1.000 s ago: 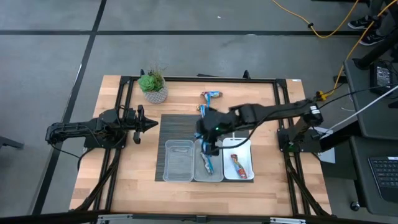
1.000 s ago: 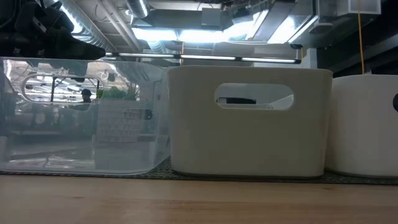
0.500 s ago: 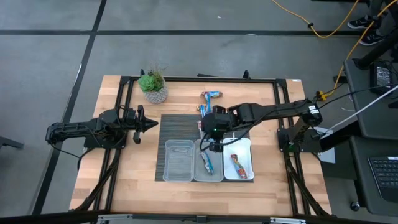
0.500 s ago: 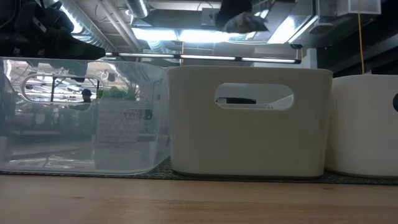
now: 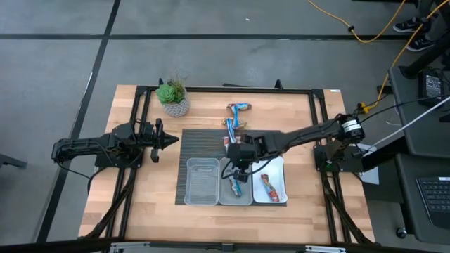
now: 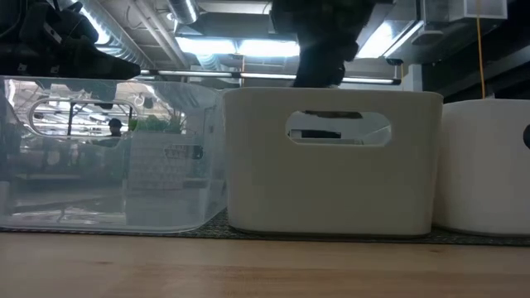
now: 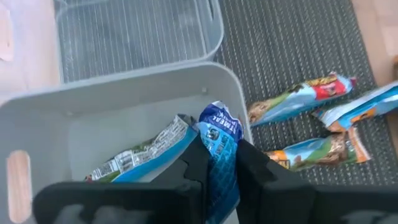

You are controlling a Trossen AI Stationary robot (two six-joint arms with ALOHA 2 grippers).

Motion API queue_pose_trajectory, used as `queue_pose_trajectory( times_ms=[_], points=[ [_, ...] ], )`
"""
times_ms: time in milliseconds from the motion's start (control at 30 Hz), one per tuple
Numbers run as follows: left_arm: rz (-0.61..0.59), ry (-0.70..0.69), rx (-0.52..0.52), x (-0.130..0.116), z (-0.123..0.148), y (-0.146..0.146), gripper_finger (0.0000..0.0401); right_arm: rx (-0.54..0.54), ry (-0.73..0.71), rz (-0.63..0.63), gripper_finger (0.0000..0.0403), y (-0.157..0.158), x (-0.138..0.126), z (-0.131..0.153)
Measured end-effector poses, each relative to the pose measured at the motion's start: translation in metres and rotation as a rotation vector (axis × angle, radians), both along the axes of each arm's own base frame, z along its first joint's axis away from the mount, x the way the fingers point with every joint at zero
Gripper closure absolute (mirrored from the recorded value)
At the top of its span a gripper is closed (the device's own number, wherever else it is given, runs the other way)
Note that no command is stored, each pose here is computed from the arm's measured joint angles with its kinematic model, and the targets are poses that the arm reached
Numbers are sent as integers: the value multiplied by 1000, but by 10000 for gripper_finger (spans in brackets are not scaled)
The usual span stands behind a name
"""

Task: Pick and place Granola Bars by type
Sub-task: Put the blue granola bar into the gray bin

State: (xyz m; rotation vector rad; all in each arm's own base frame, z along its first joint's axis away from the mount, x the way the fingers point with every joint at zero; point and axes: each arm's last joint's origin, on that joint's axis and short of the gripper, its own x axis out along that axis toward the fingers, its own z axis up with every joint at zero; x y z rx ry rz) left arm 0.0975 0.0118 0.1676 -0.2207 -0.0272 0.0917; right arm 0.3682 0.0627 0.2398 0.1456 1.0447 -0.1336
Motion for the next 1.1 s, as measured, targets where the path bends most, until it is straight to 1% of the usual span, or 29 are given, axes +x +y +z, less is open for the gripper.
queue_pose_trajectory(
  times_ms=[133, 200, 267, 400, 500, 600, 700, 767, 867, 1100],
  points=[
    [0, 0, 0, 0, 0, 0, 395, 7, 25, -11, 356, 4, -4, -9],
    [0, 0, 0, 0, 0, 0, 395, 11, 28, -12, 349, 7, -6, -13],
    [0, 0, 0, 0, 0, 0, 395, 20, 12, -17, 344, 11, -7, -19],
    [0, 0, 0, 0, 0, 0, 395, 45, -36, -27, 356, 13, -7, -30],
    [0, 0, 0, 0, 0, 0, 395, 64, -60, -28, 357, 13, -7, -38],
    [0, 0, 0, 0, 0, 0, 395, 77, -42, -43, 354, 12, -10, -44],
    [0, 0, 0, 0, 0, 0, 395, 73, -24, -44, 341, 12, -14, -51],
    [0, 0, 0, 0, 0, 0, 395, 79, -12, -61, 341, 11, -17, -56],
    [0, 0, 0, 0, 0, 0, 395, 86, -13, -64, 357, 11, -17, -57],
    [0, 0, 0, 0, 0, 0, 395, 111, -83, -64, 355, 13, -11, -53]
  ],
)
